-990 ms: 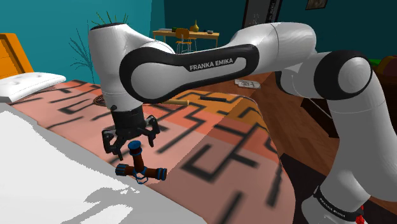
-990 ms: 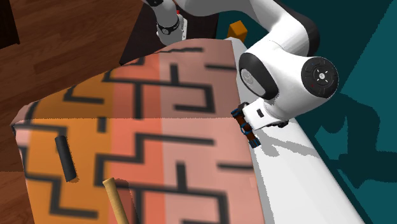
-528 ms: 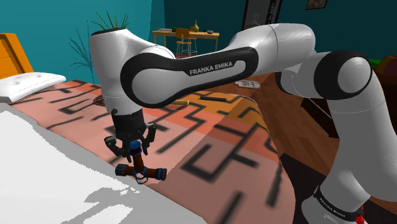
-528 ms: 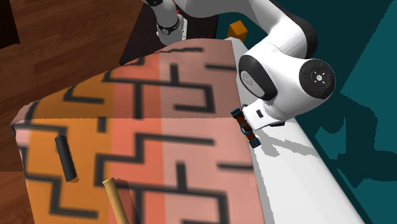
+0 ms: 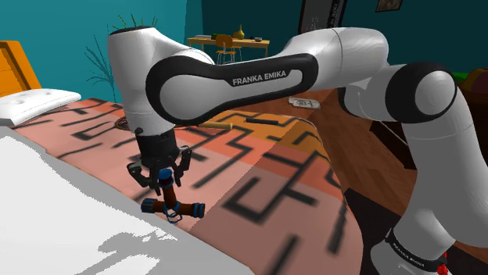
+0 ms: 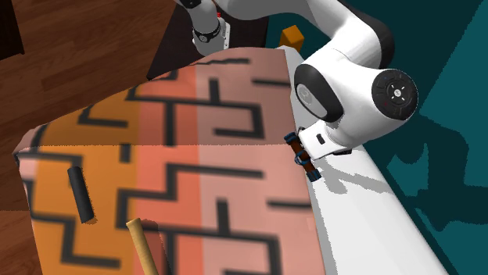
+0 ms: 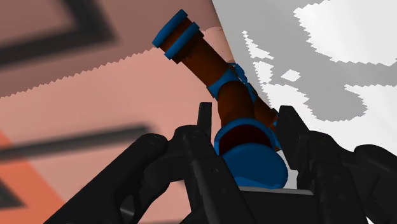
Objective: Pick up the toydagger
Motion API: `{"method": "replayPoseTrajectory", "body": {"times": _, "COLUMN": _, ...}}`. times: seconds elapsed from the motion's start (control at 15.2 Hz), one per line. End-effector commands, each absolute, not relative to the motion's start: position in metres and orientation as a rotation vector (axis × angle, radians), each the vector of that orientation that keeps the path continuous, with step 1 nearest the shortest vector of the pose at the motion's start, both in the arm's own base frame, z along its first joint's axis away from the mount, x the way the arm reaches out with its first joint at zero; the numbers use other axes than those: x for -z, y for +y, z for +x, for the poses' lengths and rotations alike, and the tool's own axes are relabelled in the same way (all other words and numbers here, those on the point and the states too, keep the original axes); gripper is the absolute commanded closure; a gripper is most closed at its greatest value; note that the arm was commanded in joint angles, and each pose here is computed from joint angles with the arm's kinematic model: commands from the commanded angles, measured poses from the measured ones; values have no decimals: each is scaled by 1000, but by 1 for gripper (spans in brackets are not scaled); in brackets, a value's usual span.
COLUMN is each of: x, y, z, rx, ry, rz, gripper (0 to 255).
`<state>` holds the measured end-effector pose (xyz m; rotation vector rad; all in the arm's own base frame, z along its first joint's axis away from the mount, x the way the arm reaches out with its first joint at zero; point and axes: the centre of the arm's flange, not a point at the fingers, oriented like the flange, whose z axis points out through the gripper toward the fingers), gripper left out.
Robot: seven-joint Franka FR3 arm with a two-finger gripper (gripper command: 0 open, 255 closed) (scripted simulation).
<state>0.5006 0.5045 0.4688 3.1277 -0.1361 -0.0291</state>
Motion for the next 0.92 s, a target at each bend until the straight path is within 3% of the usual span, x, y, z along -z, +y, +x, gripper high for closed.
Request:
{"method": "replayPoseTrajectory", "body": {"times": 0.0, "x": -478, "y": 505, "z": 500, "rx": 29, "ry": -136, "rz": 3128, "gripper": 255}}
{"method": "replayPoseTrajectory", "body": {"times": 0.86, "x": -537, "y": 504, "z": 500, "rx": 29, "ry": -136, "rz": 3128, "gripper": 255}}
